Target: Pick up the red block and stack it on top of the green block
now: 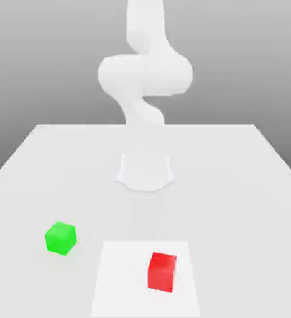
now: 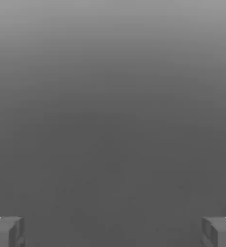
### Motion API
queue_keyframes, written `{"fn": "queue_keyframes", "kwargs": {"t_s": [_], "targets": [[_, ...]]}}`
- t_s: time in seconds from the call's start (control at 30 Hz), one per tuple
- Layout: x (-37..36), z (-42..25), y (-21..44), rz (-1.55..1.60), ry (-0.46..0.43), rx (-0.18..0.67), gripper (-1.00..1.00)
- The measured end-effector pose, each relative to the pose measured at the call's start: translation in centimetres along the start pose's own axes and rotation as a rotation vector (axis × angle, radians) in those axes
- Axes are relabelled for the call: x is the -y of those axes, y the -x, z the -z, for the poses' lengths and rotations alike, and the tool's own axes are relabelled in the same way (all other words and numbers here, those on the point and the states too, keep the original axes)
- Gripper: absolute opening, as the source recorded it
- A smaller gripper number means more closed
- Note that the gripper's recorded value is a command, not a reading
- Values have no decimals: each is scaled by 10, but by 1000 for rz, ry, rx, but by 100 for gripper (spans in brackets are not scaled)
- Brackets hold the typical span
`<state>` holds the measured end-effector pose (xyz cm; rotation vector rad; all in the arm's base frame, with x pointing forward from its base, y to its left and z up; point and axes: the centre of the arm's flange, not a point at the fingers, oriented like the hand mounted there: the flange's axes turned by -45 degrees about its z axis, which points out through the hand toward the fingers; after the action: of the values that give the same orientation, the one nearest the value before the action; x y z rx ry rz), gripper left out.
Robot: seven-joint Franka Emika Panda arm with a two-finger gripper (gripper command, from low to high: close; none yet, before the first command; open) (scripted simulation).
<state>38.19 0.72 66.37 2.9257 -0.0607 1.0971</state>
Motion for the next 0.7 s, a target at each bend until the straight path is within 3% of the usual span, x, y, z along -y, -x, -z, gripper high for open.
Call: {"fn": "queue_keyframes", "kwargs": {"t_s": [0.37,0.7], "targets": [[15,-232,95,-76,82,363,0],[28,-358,255,-168,69,685,0]]}}
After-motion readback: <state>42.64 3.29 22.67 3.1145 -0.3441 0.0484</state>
